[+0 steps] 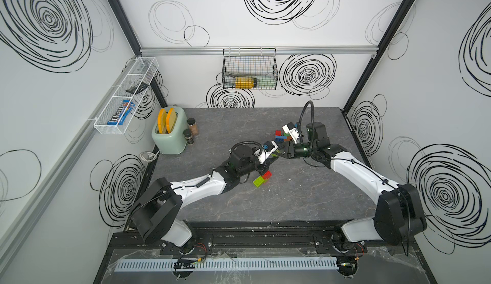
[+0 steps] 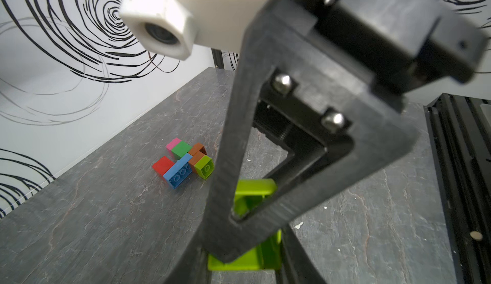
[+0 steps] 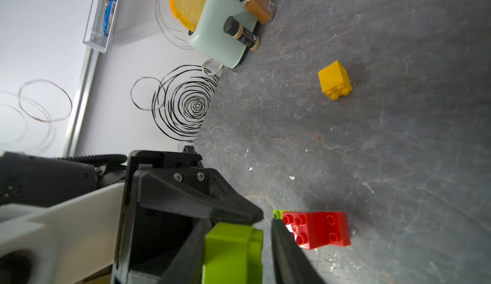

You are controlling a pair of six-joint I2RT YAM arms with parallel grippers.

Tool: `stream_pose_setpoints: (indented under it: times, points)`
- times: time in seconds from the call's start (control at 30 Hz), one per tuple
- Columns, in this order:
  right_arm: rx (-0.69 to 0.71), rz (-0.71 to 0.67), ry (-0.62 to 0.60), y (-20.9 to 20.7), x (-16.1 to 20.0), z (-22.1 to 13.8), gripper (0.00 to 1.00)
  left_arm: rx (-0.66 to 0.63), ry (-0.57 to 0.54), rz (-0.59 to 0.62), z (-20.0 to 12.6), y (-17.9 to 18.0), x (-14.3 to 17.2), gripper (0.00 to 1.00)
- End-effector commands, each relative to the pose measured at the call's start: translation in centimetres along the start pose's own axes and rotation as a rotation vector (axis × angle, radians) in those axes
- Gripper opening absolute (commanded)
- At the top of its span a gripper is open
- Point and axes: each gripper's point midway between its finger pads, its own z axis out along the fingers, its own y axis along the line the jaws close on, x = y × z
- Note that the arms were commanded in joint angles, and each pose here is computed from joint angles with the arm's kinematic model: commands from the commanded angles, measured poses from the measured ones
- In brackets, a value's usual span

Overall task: Assemble the number 4 with lego
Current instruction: Pick up the lego brick from the center of the board, then place the lego brick at the center of the board.

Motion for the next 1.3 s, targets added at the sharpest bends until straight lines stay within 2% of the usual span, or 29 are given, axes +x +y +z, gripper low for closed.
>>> stream_pose_setpoints:
  times: [0.0,0.07,0.1,0.17,0.23,0.33,0.4,0.47,0.53,0.6,0.73,1.0,1.13,1.27]
  points:
    - [0.003,-0.067,-0.041,1.1,-1.2,-0.4,0.22,0.031,-0.068,0.039,-0.4,-0.6,-2.4,0.25]
    - [0.072,-0.094,-0.068,0.3,-1.6,-0.7,0.15,0.036,-0.067,0.03,-0.4,-0.7,-2.4,0.29]
    - [0.121,-0.11,-0.078,-0.4,-1.7,-0.9,0.12,0.032,-0.065,0.017,-0.5,-0.5,-2.4,0.37]
    - [0.292,-0.134,-0.085,-3.2,-1.5,-1.2,0.09,0.0,-0.068,-0.036,-0.9,0.3,-2.4,0.64]
    - [0.482,-0.159,-0.081,-6.6,-0.8,-1.8,0.09,-0.057,-0.098,-0.112,-1.9,1.7,-2.4,0.84]
    - [0.762,-0.177,-0.055,-12.3,0.4,-3.3,0.08,-0.201,-0.188,-0.244,-4.7,4.8,-2.3,0.99]
    - [0.914,-0.152,-0.002,-15.3,1.4,-4.2,0.07,-0.302,-0.193,-0.316,-6.3,6.8,-1.6,0.97]
    - [1.055,-0.081,0.082,-17.5,2.8,-5.4,0.06,-0.393,-0.16,-0.362,-7.6,8.1,-0.8,0.96]
    - [1.181,-0.067,0.179,-19.0,5.1,-6.3,0.06,-0.477,-0.127,-0.397,-9.2,9.1,0.1,0.96]
    - [1.241,-0.075,0.251,-19.3,7.6,-6.4,0.07,-0.534,-0.122,-0.419,-10.6,9.6,0.5,0.96]
    - [1.307,-0.038,0.308,-18.6,12.5,-6.1,0.08,-0.598,-0.103,-0.437,-12.6,10.0,1.2,0.96]
    - [1.471,-0.076,0.318,-16.9,17.7,-6.8,0.12,-0.619,-0.104,-0.466,-14.2,9.3,1.6,0.96]
    - [1.463,-0.135,0.308,-15.6,19.8,-6.2,0.15,-0.631,-0.099,-0.449,-14.5,8.8,1.8,0.96]
    - [1.508,-0.213,0.347,-15.6,21.2,-6.1,0.24,-0.631,-0.09,-0.449,-14.5,8.5,2.0,0.96]
